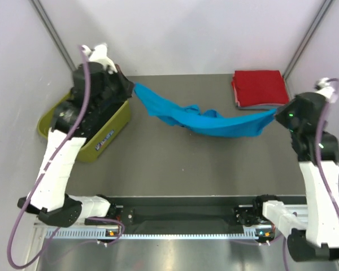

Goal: Fold and stack the t-shirts
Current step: Flatten the tshirt out

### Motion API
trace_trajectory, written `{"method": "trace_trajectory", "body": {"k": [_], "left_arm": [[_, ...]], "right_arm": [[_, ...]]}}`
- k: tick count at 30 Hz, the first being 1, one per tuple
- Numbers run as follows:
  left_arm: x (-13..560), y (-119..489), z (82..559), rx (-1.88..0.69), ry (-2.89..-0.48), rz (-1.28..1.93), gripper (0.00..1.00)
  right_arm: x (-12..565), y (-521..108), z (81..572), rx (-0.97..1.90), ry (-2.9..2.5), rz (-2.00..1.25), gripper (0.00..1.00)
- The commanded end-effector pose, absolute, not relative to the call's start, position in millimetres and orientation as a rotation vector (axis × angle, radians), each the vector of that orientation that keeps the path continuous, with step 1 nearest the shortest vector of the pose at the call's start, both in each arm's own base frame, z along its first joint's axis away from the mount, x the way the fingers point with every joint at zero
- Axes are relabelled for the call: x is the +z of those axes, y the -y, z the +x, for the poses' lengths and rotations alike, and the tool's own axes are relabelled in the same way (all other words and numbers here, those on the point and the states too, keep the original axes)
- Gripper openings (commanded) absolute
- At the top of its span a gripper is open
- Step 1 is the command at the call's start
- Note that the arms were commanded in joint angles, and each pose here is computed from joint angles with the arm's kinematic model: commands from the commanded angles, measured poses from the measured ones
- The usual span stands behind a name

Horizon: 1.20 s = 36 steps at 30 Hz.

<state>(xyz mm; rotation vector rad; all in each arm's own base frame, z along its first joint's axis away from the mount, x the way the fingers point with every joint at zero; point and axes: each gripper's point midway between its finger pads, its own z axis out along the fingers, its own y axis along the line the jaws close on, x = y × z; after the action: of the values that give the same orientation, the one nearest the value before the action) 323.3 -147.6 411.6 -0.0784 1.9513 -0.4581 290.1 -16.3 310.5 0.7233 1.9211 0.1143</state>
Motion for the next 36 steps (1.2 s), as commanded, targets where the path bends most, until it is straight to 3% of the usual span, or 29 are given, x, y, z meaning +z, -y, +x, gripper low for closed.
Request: {"method": "trace_trajectory", "body": {"k": [1, 7, 10, 14, 20, 27, 36], "left_arm": [[500, 143, 295, -0.621, -1.744, -0.13, 0.0], [580, 145, 223, -0.933, -1.522, -0.119, 0.0], [590, 144, 198, -1.013, -1.491, -0.109, 0.0], [583, 145, 198, -1.008, -1.53, -0.107, 0.0], [571, 140, 234, -0.862, -1.552, -0.134, 0.0], [531, 147, 343, -0.577, -1.628, -0.204, 0.0], [551, 129, 442, -0.454, -1.486, -0.317, 0.0]], "right_arm": [[400, 22, 242, 0.156, -1.717, 0.69, 0.0], [512, 24, 151, 0.221, -1.457, 0.608, 0.0], [540, 31, 105, 0.215, -1.348, 0.603, 0.0], [552, 35, 92, 0.196, -1.3, 0.59, 0.0], [530, 25, 153, 0.206, -1.373, 0.538, 0.0], [500, 20, 258, 0.195, -1.439, 0.525, 0.0], [511, 21, 360, 0.174, -1.454, 0.514, 0.0]]}}
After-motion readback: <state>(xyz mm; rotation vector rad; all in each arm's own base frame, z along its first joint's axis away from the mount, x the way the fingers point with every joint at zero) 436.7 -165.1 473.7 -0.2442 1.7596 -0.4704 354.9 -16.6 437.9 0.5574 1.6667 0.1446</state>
